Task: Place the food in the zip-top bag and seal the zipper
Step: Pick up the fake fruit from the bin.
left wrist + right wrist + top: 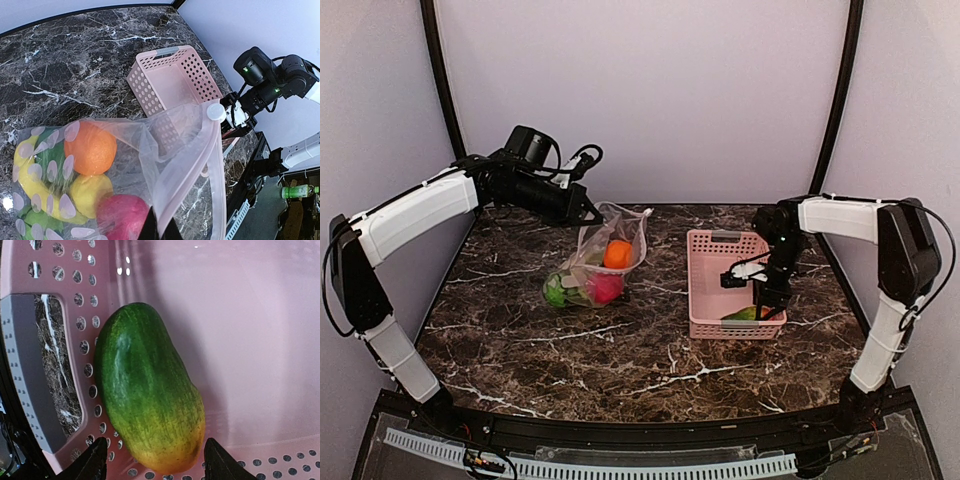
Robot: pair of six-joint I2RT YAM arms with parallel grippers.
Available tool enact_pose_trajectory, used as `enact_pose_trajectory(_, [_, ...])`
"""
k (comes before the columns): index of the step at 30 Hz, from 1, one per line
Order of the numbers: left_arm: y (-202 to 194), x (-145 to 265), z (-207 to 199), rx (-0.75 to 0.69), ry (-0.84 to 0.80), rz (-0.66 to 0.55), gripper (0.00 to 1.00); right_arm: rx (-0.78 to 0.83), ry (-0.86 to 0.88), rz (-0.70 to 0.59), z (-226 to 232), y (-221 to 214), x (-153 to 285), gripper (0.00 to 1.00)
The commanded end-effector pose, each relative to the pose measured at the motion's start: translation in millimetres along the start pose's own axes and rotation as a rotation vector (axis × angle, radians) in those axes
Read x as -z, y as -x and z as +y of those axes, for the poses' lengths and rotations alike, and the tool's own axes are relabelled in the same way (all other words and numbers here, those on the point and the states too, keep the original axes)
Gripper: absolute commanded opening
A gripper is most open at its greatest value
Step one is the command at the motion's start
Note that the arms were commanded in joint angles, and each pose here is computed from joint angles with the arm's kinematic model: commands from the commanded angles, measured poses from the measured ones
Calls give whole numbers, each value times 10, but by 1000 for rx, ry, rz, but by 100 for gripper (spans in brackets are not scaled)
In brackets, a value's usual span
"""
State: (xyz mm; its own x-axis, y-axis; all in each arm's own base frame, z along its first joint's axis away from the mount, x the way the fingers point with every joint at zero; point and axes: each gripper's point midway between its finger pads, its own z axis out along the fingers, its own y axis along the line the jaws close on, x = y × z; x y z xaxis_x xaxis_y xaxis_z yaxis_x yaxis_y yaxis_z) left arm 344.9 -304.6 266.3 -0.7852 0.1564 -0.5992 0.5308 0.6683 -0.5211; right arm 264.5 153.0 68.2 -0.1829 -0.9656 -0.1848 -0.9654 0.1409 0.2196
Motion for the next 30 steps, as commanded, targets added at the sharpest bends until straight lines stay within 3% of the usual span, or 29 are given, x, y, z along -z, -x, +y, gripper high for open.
enact_pose_trajectory(1, [-10, 61, -30, -8, 6, 2, 1, -1, -17, 33, -99, -65, -137, 64])
enact_pose_trajectory(8, [-17, 79, -33, -7, 7, -1, 1, -11, -50, 78, -228, -116, -276, 58])
enact_pose_trajectory(14, [-26, 93, -32, -9, 7, -10, 1, -53, -86, 36, -330, 5, -206, 41])
enact_pose_trajectory(21, [42, 130, -76, -23, 0, -28, 1, -57, -139, -57, -354, 214, 94, 33])
enact_pose_trajectory(30, [49, 128, -76, -15, 1, -27, 1, -38, -182, -211, -331, 619, 737, 31])
